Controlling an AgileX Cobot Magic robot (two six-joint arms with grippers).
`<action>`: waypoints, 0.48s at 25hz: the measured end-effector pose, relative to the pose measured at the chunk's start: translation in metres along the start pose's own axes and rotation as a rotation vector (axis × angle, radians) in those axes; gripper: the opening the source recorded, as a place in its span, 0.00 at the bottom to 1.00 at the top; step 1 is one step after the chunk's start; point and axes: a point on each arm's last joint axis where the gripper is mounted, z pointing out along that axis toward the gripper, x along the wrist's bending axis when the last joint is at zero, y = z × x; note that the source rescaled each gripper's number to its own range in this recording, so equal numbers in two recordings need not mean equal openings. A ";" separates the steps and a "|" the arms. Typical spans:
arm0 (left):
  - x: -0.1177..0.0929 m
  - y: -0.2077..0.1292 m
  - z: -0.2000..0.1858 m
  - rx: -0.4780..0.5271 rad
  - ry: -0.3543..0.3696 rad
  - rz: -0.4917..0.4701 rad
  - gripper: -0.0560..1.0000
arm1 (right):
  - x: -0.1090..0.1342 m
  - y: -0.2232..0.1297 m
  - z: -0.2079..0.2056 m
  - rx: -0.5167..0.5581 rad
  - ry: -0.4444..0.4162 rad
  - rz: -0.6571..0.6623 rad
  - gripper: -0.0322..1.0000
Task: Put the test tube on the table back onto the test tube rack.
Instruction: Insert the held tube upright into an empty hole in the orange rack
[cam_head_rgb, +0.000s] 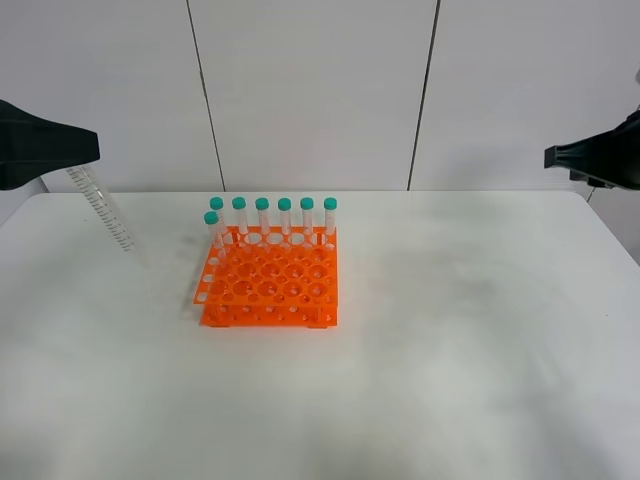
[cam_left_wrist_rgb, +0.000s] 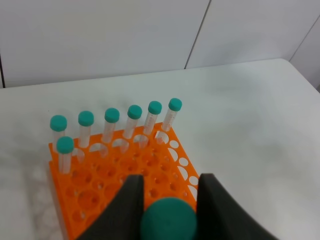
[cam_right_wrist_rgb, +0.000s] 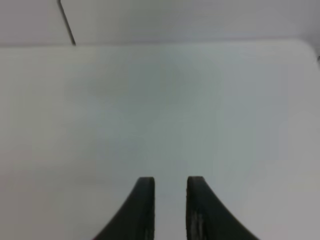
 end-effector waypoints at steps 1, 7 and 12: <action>0.000 0.000 0.000 0.000 0.000 0.000 0.07 | 0.000 0.003 -0.010 -0.020 -0.001 0.001 0.03; 0.000 0.000 0.000 0.000 0.000 0.001 0.07 | -0.003 0.006 -0.065 -0.058 -0.016 -0.008 0.03; 0.000 0.000 0.000 0.000 0.000 0.015 0.07 | -0.005 0.004 -0.119 -0.125 -0.026 -0.004 0.03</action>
